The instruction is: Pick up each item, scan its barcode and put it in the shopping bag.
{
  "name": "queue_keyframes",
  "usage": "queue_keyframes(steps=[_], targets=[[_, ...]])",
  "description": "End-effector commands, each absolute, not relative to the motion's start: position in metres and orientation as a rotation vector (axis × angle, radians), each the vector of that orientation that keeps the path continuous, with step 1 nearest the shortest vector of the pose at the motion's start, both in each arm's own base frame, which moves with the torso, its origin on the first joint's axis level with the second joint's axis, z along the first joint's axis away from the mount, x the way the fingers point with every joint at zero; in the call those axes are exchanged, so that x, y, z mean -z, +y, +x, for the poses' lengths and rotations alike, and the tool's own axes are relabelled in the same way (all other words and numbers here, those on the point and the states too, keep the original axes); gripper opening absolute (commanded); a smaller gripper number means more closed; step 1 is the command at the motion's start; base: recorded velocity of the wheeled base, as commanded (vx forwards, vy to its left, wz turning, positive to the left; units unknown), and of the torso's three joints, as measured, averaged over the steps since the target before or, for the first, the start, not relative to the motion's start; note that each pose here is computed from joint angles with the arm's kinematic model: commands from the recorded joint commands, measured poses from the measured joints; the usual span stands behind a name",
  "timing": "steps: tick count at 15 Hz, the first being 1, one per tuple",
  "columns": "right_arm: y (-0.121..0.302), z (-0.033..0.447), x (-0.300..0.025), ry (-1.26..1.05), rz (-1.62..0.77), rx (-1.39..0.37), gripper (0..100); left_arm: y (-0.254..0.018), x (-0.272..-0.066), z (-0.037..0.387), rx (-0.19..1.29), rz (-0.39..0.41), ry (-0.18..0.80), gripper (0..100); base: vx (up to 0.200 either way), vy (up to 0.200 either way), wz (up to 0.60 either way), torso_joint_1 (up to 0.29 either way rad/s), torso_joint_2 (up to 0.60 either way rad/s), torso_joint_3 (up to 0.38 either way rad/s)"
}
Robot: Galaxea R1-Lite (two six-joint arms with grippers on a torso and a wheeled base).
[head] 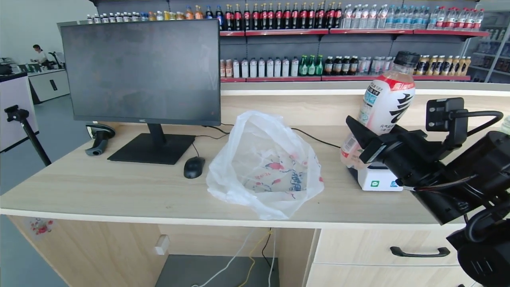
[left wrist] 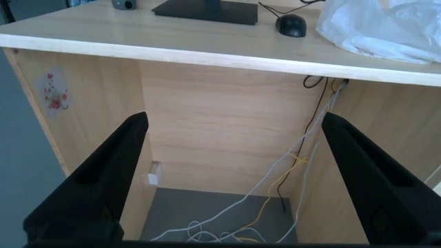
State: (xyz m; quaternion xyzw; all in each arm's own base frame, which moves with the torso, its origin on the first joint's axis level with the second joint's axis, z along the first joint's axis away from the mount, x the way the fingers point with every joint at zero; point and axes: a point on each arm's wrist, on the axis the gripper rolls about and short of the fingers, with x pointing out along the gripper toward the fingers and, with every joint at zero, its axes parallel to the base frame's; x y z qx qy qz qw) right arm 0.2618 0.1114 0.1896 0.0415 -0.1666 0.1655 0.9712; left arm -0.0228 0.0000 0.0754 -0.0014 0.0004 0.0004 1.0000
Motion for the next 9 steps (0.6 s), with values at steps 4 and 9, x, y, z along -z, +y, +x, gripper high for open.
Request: queue_keyframes(steps=[4, 9], targets=[[0.1093, 0.2569, -0.1923, -0.341, 0.086, -0.335, 0, 0.0, -0.0755, -0.0228, -0.002, -0.003, 0.0, 100, 0.0, 0.0, 0.0, 0.0, 0.0, 0.0], [0.114, 0.2537, -0.1868, -0.316, 0.094, -0.358, 0, 0.0, -0.0756, -0.0228, -0.002, -0.003, -0.002, 100, 0.0, 0.0, 0.0, 0.0, 0.0, 0.0]])
